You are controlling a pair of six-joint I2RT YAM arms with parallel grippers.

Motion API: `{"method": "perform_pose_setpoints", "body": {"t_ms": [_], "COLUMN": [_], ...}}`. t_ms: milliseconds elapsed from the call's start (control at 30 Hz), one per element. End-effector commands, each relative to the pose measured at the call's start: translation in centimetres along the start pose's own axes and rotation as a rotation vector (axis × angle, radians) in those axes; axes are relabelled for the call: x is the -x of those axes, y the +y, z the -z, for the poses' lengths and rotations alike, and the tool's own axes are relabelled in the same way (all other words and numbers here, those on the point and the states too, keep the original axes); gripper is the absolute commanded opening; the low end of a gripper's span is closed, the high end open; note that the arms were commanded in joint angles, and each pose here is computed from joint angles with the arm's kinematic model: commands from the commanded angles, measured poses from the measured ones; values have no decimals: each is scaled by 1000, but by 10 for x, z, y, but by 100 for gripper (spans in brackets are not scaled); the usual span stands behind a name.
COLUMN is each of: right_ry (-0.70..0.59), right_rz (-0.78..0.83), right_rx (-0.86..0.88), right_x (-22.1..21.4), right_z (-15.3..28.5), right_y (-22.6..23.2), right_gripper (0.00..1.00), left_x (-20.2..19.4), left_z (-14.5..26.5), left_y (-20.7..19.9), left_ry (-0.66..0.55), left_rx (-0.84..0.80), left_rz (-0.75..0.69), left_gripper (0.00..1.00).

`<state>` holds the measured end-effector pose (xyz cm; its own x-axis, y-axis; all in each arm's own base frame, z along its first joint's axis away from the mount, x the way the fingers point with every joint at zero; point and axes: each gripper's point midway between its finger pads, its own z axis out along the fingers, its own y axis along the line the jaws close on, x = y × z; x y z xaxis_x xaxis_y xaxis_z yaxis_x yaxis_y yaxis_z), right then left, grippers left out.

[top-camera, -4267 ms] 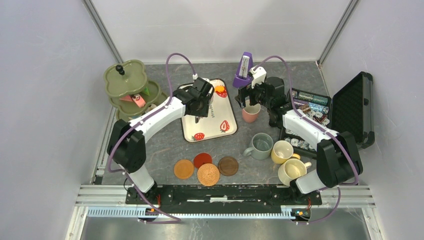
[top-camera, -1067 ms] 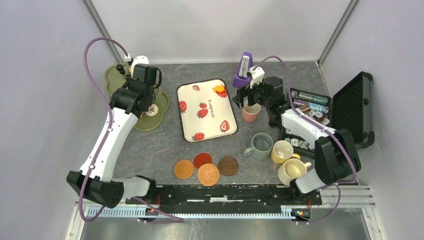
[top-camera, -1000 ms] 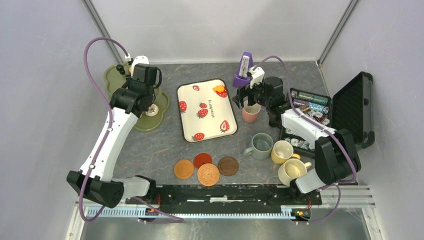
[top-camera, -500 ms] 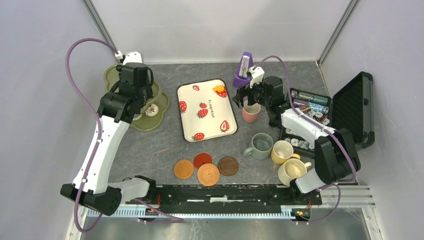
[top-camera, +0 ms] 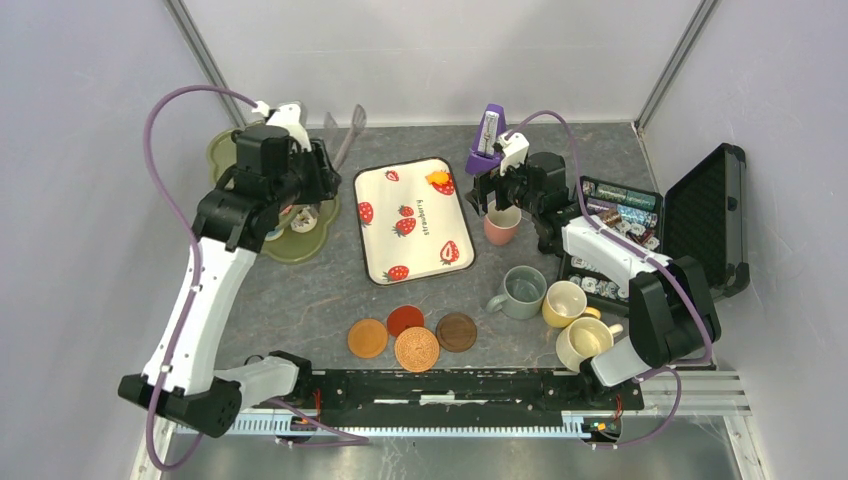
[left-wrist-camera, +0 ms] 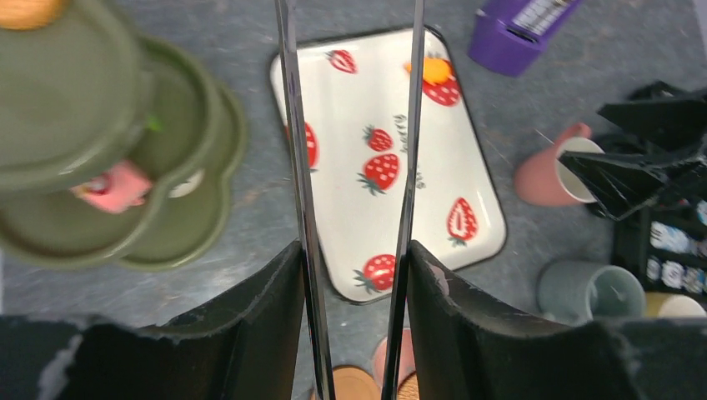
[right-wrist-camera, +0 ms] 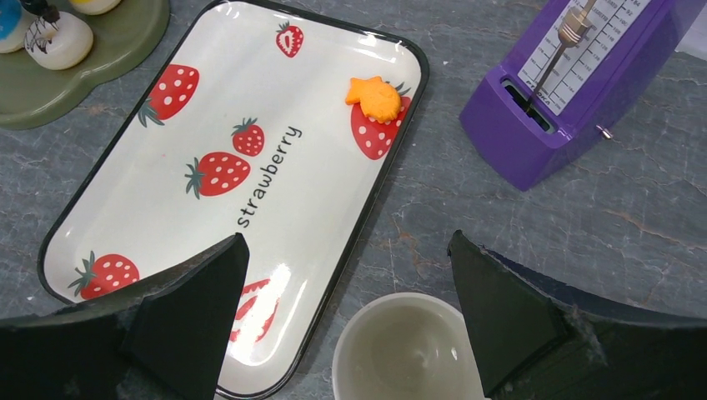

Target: Serve the afternoon tea

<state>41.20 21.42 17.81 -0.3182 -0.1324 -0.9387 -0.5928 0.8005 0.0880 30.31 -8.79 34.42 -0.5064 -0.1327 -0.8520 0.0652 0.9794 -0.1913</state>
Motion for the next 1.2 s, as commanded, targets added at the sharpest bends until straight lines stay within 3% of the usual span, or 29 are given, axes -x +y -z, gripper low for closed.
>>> {"method": "perform_pose_setpoints", "body": {"t_ms": [0,200,567,867,1167], "right_ry": [-45,-36,-34,-40,-35], "right_rz": [39,29,41,48,41], "right_rx": [-43,-21,-40,-45,-26], "right_x": [24,20,20,23,20], "right_z": [1,-5,-2,1,-3], "right_y": [-10,-7,-11,-11,-8], "right_gripper": [98,98,98,98,98], "left_x": [-17,-66,-125,-123,-108], "left_z": [-30,-61,-124,-164,-185], "left_y": [-46,-76,-99,-106,-110], "left_ry": [82,204,357,372,380], "left_rx": [-213,-264,-154,-105,-133], "left_rz": [82,74,-202,-309,-515], "left_gripper": [52,52,51,51,53]}}
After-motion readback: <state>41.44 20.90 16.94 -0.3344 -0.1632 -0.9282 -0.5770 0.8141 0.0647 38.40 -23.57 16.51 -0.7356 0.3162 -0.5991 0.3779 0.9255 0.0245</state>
